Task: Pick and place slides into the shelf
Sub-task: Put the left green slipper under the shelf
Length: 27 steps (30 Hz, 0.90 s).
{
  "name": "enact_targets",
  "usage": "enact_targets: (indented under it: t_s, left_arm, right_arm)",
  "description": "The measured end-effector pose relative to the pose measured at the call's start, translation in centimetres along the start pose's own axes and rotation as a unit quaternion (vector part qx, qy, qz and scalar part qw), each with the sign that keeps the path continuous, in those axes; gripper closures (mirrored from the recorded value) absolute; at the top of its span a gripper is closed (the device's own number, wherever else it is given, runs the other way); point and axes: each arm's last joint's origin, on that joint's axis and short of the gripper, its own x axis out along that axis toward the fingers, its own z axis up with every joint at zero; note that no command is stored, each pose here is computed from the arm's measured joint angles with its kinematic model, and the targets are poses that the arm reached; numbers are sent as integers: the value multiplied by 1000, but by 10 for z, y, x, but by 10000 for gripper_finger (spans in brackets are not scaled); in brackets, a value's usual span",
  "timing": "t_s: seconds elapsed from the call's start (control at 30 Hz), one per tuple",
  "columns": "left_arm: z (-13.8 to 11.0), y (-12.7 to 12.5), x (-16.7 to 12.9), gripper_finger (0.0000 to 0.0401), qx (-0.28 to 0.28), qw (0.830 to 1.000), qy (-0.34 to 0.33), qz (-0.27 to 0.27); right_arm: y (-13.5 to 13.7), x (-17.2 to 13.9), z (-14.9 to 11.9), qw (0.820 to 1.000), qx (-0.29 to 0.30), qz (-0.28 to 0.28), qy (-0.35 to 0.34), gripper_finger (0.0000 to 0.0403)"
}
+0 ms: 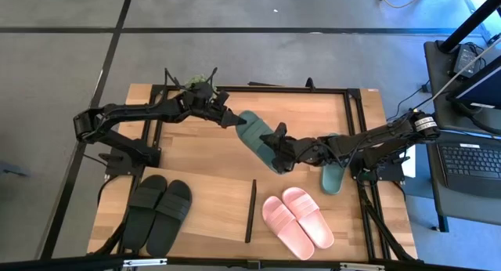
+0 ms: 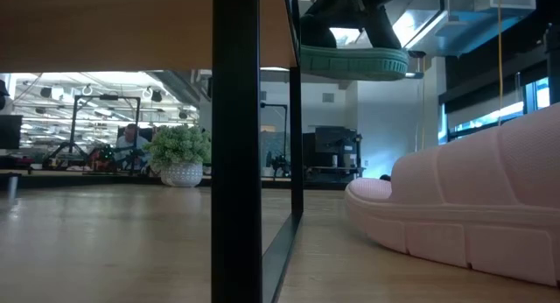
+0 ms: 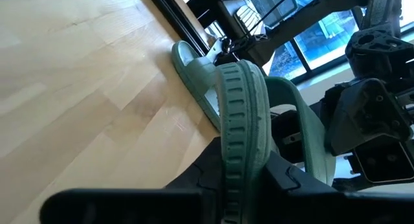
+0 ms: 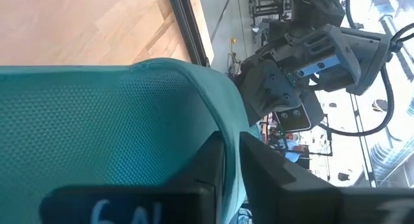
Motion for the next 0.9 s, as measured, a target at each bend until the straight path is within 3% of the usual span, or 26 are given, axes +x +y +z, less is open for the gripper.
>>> enact_targets:
  t_s: [0.2,0.43,0.9]
  left_arm:
    - [0,0,0,361,1,1000,1,0]
    - [2,2,-2,361,8,1000,5,-4]
    - [19,23,-23,364,-18,996,60,-67]
  right_arm:
    - [0,0,0,1000,4,2,2,319]
    - [1,-1,-1,996,85,-12,36,274]
    - [18,-3,-11,983,145,31,112,273]
